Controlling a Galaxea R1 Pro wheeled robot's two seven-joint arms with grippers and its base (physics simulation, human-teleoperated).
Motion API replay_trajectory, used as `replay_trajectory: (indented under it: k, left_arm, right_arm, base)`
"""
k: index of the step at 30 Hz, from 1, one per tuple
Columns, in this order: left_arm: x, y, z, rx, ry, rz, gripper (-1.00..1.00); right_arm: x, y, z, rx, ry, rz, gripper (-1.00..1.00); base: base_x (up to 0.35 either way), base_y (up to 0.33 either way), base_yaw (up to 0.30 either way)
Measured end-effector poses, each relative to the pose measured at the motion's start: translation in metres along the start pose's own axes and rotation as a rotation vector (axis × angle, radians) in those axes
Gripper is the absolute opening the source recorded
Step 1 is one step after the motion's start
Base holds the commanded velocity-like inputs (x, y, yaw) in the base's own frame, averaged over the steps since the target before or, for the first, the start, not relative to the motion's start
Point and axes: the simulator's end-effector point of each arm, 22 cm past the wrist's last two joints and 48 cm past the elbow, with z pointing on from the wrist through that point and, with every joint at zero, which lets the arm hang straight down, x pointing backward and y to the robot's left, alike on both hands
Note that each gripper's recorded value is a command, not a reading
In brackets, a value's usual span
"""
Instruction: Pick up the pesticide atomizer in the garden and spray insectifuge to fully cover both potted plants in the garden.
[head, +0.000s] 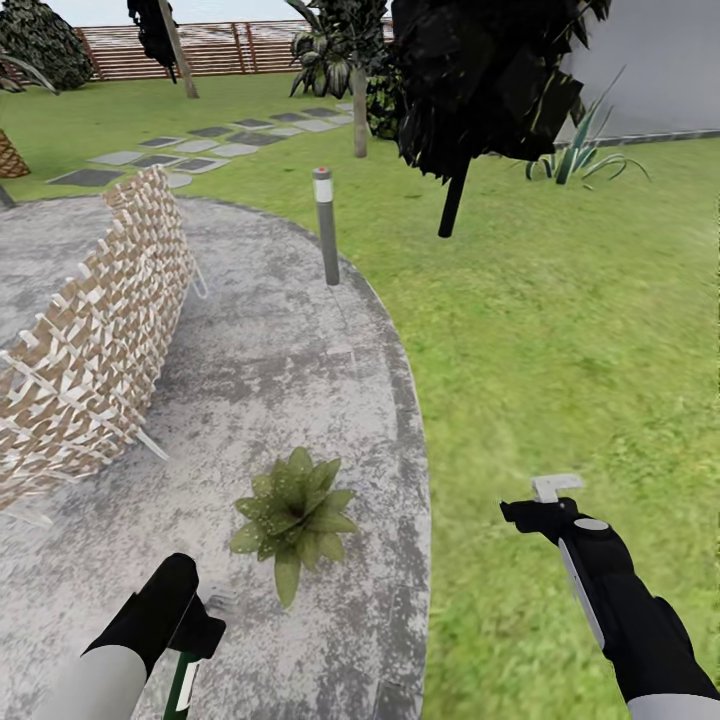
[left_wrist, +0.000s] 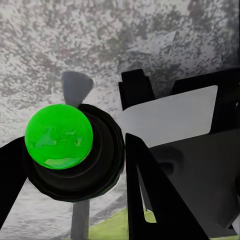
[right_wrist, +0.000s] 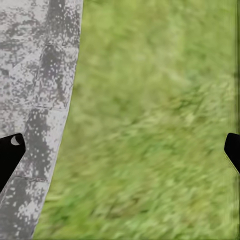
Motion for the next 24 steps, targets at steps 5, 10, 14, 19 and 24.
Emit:
replay_trajectory:
  k: [5,10,14,19,24]
  left_arm:
    - [0.0001,0.0002,0.0000,0.000,0.000,0.000,-1.00]
    - [0.0000,0.0003,0.0000,-0.001,0.000,0.000,-1.00]
    - [0.0009,0.0003,0.0004,-0.001,0.002,-0.001,-1.00]
    - [0.0013,0.0003,0.0010,-0.001,0.003,-0.001,-1.00]
    - [0.0016,0.0004,0.0018,-0.001,0.005,0.000,-1.00]
  right_arm:
    - [0.0000,0.0002,0.0001,0.000,0.000,0.000,1.00]
    - [0.0003,0.0000,0.0001,0.000,0.001,0.000,1.00]
    - [0.0000,-0.0004,0.0001,0.001,0.000,-0.001,1.00]
    - [0.0006,-0.0002,0.0005,0.000,0.001,-0.001,1.00]
    - [0.0013,0.0001,0.0011,0.000,0.003,-0.001,1.00]
  base:
    - [0.000,-0.331,0.197]
    - [0.000,-0.327,0.041]
    - [0.000,-0.140,0.024]
    - [0.000,-0.004,0.226]
    - [0.000,-0.104,0.265]
